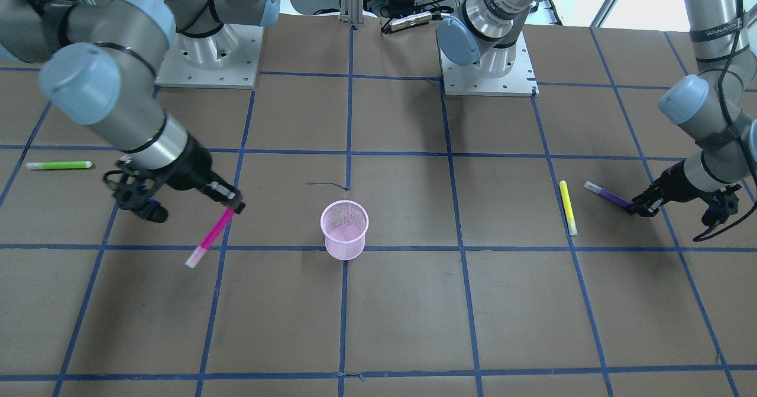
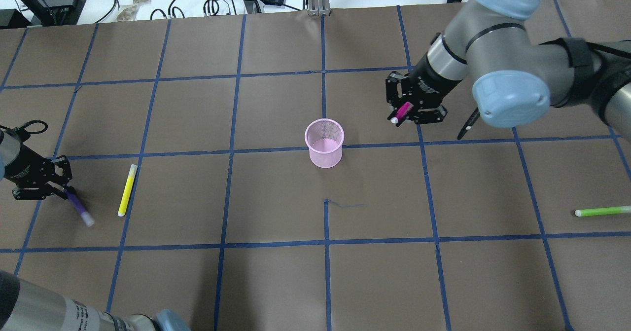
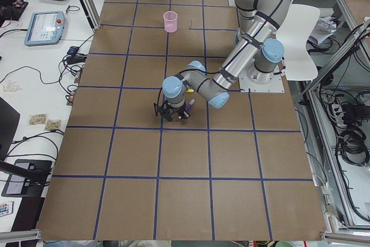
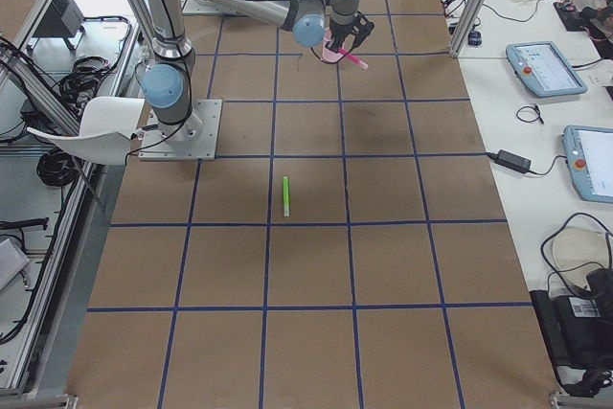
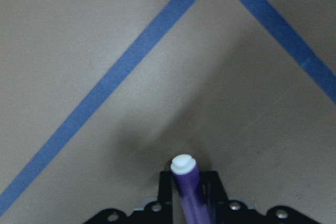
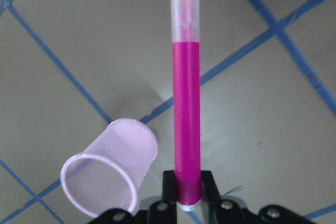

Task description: Insert purple and pink pens into pink cup

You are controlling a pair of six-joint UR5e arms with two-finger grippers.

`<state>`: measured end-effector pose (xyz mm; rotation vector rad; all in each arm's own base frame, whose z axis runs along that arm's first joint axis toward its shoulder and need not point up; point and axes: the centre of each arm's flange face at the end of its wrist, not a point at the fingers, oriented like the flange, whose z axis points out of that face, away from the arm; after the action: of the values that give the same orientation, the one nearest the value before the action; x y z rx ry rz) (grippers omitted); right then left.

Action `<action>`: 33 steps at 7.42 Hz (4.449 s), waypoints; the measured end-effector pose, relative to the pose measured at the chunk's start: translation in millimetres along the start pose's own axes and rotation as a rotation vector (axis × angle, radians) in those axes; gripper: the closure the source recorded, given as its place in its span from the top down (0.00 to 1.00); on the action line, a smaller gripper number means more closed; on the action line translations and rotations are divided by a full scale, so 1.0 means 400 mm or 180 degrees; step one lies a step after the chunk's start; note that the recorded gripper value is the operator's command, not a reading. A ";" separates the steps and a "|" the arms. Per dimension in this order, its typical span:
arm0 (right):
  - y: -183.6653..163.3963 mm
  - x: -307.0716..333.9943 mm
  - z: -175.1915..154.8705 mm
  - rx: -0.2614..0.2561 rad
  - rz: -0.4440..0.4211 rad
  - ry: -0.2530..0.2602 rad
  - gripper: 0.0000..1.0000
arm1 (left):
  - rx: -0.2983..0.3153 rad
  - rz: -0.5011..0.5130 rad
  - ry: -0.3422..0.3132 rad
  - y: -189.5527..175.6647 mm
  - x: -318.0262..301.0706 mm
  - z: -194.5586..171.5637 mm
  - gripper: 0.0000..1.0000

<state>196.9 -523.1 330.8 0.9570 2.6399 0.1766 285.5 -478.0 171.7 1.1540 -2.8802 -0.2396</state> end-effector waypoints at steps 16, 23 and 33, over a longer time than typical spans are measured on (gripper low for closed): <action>0.084 -0.131 0.231 -0.1913 0.1653 -0.0573 0.97 | 0.0957 0.0645 0.0046 0.237 0.392 -0.580 0.00; -0.191 -0.022 -0.019 0.0093 0.0071 -0.0062 1.00 | 0.1291 0.0852 0.0383 0.480 0.778 -0.551 0.00; -0.180 -0.009 -0.434 0.0844 -0.1877 0.0666 1.00 | 0.1567 0.1469 0.0716 1.012 1.211 -0.311 0.00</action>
<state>96.4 -581.5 478.5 0.1954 3.0602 -0.2303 -331.8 -539.1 342.1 0.4601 -2.9597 0.5961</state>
